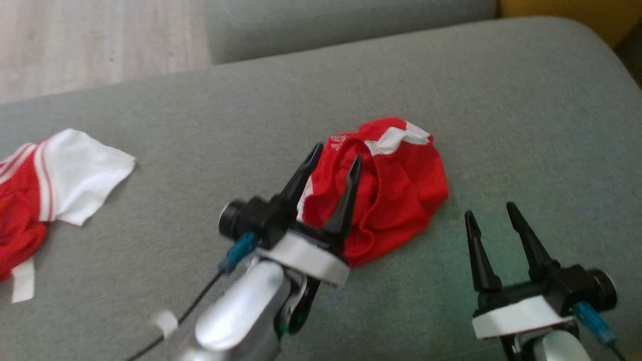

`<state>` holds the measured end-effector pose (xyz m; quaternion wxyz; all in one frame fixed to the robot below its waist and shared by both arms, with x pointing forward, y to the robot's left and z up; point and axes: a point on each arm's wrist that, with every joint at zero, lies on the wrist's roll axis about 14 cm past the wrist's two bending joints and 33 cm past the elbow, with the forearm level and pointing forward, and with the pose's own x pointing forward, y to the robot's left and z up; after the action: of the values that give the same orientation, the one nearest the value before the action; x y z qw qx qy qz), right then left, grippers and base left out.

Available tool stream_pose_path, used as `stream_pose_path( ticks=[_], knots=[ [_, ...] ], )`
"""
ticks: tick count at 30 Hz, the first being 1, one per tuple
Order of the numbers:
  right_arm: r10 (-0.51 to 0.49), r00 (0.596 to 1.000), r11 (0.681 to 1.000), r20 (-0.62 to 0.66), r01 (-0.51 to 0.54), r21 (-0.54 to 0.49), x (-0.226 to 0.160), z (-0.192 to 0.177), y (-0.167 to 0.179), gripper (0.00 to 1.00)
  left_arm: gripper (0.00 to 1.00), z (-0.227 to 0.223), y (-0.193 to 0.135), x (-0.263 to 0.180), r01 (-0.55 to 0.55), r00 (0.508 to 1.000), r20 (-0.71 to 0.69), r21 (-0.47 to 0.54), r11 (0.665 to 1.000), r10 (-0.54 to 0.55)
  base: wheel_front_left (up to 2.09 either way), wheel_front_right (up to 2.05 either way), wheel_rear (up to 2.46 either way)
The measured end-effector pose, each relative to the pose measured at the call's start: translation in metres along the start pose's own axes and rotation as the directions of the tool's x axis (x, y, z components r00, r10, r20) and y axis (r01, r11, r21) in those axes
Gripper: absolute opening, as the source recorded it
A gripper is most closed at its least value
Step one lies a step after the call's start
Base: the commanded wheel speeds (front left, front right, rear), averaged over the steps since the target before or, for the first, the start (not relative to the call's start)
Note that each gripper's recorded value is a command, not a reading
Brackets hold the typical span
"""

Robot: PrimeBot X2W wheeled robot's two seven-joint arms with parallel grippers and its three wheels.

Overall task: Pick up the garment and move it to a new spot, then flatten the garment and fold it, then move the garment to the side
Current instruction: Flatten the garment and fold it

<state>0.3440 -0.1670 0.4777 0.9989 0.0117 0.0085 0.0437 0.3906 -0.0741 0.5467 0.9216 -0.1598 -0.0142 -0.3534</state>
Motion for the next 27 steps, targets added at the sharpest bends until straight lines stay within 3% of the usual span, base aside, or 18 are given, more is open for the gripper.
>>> stream_pose_path(
  ticks=[5, 8, 12, 21, 22, 23, 27],
  knots=[
    [-0.031, 0.999, 1.0, -0.013, 0.031, -0.006, 0.004, -0.003, -0.01, 1.0, 1.0, -0.016, -0.008, 0.027, 0.037, 0.997, -0.06, -0.132, 0.99, -0.045, 0.0, 0.0, 0.0],
    [-0.054, 0.998, 0.999, -0.022, 0.054, -0.011, 0.003, -0.005, -0.017, 1.0, 1.0, -0.045, -0.017, 0.031, 0.031, 0.982, -0.174, -0.257, 0.966, -0.078, 0.0, 0.0, 0.0],
    [-0.074, 0.997, 0.997, -0.032, 0.073, -0.013, 0.0, -0.008, -0.023, 1.0, 1.0, -0.062, -0.02, 0.035, -0.009, 0.963, -0.256, -0.343, 0.939, -0.084, 0.0, 0.0, 0.0],
    [-0.115, 0.992, 0.993, -0.053, 0.115, -0.009, -0.008, -0.013, -0.034, 1.0, 1.0, -0.087, -0.01, 0.05, -0.12, 0.921, -0.383, -0.439, 0.89, -0.065, 0.0, 0.0, 0.0],
    [-0.117, 0.992, 0.993, -0.055, 0.117, -0.008, -0.008, -0.013, -0.034, 1.0, 0.84, -0.087, -0.008, 0.052, -0.129, 0.921, -0.385, -0.443, 0.887, -0.058, 0.0, 0.0, 0.0],
    [-0.12, 0.991, 0.993, -0.056, 0.12, -0.006, -0.008, -0.014, -0.035, 1.0, 0.04, -0.088, -0.006, 0.054, -0.135, 0.92, -0.388, -0.444, 0.886, -0.055, 0.0, 0.0, 0.0],
    [-0.124, 0.99, 0.992, -0.063, 0.124, -0.004, -0.008, -0.016, -0.036, 1.0, 0.0, -0.088, -0.004, 0.06, -0.132, 0.92, -0.388, -0.444, 0.886, -0.057, 0.0, 0.0, 0.0]
  ],
)
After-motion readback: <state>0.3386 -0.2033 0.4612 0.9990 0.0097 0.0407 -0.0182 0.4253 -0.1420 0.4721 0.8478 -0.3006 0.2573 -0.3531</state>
